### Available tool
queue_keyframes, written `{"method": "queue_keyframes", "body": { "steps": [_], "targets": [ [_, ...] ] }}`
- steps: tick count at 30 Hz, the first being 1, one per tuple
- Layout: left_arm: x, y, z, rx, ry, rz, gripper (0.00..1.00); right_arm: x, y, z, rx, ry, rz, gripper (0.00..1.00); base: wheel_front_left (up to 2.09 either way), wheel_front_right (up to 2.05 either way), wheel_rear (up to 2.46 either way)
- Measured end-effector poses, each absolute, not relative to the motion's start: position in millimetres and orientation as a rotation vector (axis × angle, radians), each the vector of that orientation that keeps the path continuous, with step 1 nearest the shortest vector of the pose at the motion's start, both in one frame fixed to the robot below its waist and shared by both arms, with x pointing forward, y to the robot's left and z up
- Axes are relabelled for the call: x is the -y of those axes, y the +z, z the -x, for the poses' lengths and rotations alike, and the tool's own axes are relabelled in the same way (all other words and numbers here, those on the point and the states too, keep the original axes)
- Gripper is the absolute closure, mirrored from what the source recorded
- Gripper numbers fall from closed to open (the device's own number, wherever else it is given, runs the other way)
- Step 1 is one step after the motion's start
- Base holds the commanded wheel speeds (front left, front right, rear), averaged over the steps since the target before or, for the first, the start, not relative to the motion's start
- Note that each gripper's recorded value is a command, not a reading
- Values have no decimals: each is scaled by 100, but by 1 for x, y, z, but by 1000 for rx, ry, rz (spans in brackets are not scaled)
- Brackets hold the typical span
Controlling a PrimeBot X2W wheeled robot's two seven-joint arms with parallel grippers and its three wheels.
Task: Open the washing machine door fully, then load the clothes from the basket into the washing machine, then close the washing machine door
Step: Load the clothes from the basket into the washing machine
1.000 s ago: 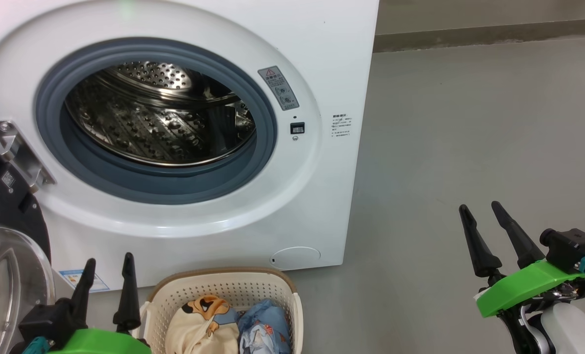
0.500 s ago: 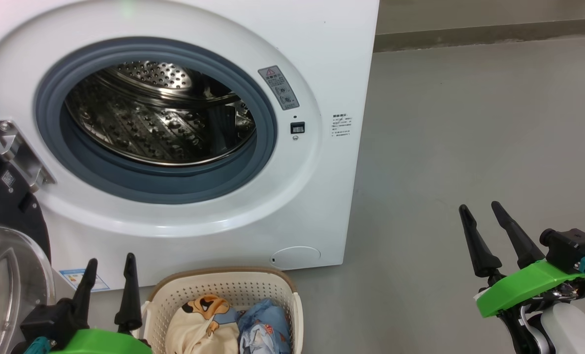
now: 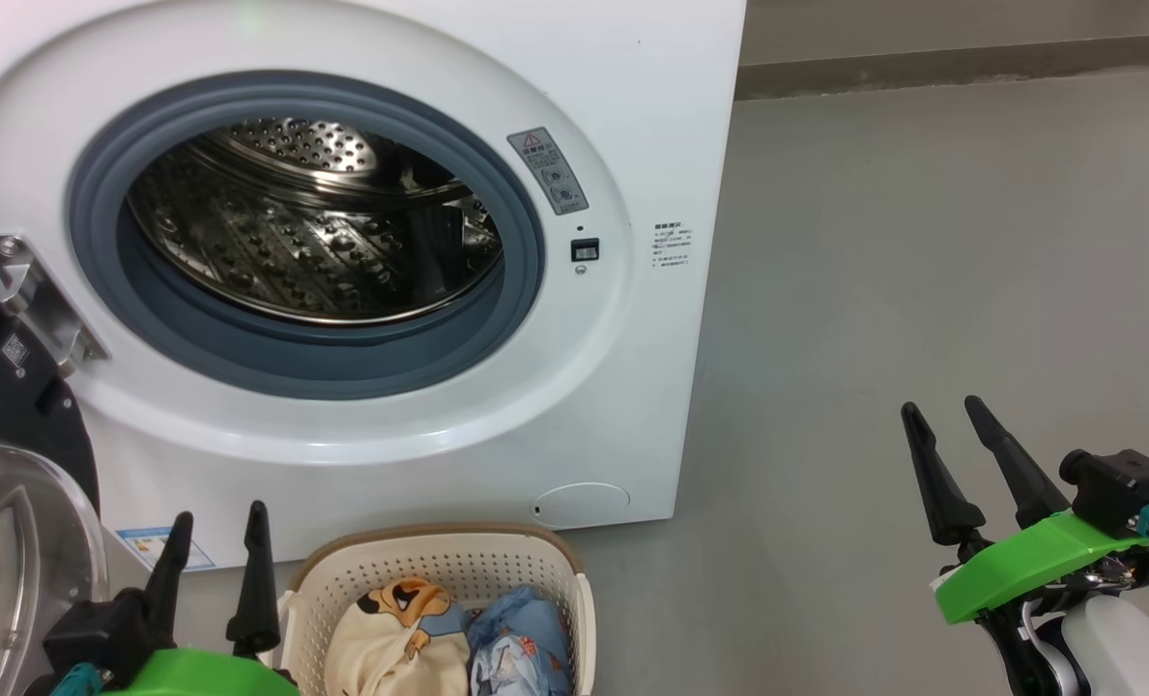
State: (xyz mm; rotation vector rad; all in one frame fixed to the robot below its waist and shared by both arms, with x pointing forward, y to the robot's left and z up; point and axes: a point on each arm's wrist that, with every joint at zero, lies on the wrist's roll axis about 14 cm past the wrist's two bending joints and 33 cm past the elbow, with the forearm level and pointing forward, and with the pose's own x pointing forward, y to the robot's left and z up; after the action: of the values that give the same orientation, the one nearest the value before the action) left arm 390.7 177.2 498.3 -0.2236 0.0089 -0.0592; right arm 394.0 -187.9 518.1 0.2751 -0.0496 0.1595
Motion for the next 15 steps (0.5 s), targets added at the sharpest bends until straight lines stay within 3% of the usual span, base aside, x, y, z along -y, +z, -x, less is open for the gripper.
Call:
{"method": "queue_keyframes", "body": {
  "steps": [15],
  "targets": [
    [-166, 481, -396, -64, -92, 223, 0, 194, 505, -395, 15, 138, -277, 0, 0, 0, 0]
  ]
}}
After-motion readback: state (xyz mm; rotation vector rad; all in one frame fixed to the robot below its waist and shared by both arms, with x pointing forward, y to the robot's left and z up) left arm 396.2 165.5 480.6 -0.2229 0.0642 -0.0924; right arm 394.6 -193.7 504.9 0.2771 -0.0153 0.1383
